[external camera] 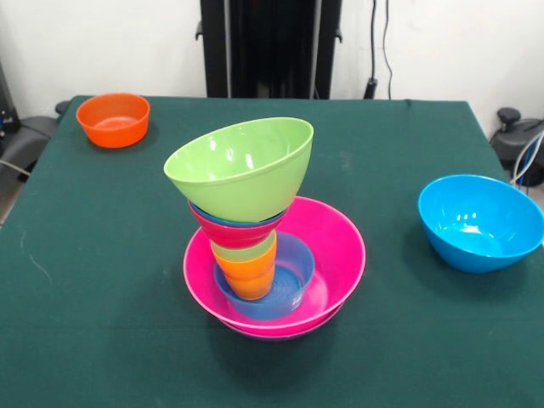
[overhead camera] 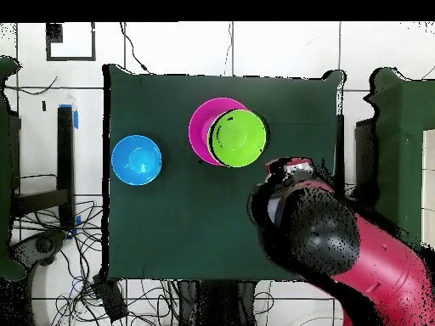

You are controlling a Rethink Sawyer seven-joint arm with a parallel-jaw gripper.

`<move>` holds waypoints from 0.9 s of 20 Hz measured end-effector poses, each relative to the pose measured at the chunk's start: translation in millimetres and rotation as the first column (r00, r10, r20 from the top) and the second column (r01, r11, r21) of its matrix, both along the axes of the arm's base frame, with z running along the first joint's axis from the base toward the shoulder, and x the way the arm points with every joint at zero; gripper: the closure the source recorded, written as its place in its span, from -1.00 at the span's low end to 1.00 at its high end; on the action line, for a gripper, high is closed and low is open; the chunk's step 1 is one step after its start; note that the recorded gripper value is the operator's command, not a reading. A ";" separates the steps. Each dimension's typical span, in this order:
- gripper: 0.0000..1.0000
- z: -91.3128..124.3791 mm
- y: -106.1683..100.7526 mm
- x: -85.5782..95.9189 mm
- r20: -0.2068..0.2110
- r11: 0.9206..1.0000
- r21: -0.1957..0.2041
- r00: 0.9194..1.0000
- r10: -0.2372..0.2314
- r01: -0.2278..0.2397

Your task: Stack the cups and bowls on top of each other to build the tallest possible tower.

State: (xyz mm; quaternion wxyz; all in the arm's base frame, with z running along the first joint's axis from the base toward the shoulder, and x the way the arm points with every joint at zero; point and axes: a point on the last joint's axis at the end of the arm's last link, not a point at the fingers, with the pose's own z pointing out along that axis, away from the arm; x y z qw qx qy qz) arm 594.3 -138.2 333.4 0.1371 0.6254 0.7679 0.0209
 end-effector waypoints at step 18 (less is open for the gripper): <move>-1.00 -10.3 -70.9 -13.0 -0.050 0.988 -0.068 0.990 0.134 -0.137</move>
